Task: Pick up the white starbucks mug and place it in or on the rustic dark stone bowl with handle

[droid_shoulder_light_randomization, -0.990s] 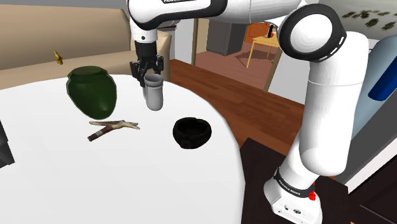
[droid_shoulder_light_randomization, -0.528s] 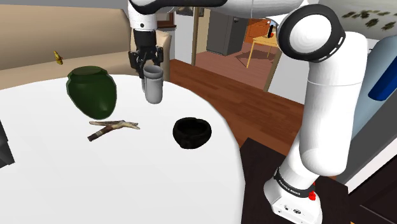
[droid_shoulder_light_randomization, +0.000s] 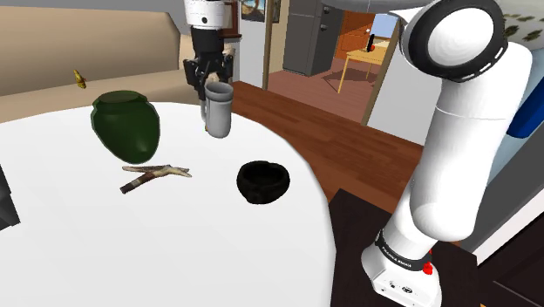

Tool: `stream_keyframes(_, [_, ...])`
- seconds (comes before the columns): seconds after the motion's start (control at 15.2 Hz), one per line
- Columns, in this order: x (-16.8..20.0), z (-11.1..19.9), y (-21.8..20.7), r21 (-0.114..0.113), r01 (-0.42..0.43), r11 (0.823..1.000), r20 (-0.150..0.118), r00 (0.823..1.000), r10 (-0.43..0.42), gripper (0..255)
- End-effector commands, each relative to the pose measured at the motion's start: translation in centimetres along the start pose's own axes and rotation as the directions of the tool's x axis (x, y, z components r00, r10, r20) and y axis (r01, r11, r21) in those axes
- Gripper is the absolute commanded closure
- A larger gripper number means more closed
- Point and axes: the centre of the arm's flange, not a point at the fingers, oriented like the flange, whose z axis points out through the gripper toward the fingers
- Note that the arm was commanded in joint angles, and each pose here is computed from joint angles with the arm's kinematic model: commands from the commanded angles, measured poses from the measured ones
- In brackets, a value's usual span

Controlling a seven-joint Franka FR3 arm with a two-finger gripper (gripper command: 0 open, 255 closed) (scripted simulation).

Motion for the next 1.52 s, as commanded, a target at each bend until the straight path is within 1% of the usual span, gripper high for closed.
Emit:
stream_keyframes(0.0, [-2.7, -0.5, 0.3, 0.000, -0.001, 1.000, -0.001, 1.000, 0.001, 255])
stream_keyframes(0.73, [-16.8, -3.4, 1.3, 0.000, -0.001, 1.000, -0.001, 1.000, 0.001, 255])
stream_keyframes(1.45, [-16.7, 2.4, 1.3, 0.000, -0.001, 1.000, -0.001, 1.000, 0.001, 255])
